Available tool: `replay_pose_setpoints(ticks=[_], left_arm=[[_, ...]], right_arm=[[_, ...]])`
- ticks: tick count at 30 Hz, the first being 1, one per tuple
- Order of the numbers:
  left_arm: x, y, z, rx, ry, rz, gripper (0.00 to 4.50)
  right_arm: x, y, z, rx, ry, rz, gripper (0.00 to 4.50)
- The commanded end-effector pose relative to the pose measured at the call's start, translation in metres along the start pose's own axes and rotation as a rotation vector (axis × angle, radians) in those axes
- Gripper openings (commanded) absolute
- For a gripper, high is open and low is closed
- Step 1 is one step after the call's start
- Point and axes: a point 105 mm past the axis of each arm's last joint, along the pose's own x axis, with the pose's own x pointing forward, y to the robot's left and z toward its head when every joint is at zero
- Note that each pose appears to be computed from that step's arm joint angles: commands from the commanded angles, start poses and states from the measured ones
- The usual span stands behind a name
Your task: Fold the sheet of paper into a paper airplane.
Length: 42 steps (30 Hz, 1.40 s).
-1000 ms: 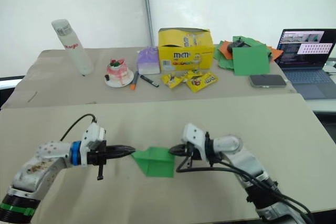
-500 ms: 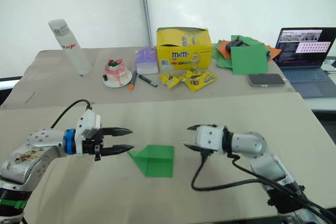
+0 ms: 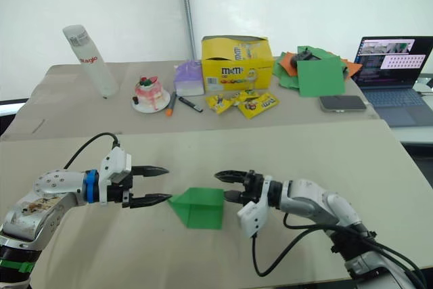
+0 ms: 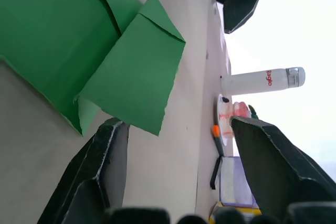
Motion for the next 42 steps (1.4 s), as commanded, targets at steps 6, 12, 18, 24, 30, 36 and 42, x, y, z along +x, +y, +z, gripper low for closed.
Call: replay_pose_setpoints(ticks=[6, 12, 18, 24, 30, 36, 42], left_arm=[[-0.005, -0.002, -0.001, 0.019, 0.013, 0.019, 3.51], [-0.003, -0.001, -0.002, 0.008, 0.004, 0.011, 3.51], [-0.008, 0.001, -0.001, -0.002, -0.008, 0.015, 3.51], [-0.021, 0.002, -0.015, -0.008, 0.066, 0.048, 3.51], [-0.023, 0.001, -0.015, -0.01, 0.063, 0.061, 3.51], [-0.023, -0.003, -0.017, -0.05, 0.068, 0.058, 3.54], [-0.025, 0.0, -0.02, -0.102, 0.075, 0.07, 3.54]], right_arm=[[-0.047, -0.008, -0.065, 0.555, 0.312, -0.115, 3.34], [-0.051, 0.0, 0.0, 1.842, 0.004, 0.05, 3.34], [-0.035, -0.008, 0.012, 2.097, -0.049, 0.026, 3.34], [-0.015, 0.001, 0.005, 2.118, 0.016, 0.031, 3.34], [-0.005, 0.002, 0.008, 2.127, 0.001, 0.074, 3.34], [0.003, 0.004, 0.013, 2.136, -0.019, 0.127, 1.5], [0.007, -0.004, 0.007, 2.067, -0.026, 0.173, 0.04]])
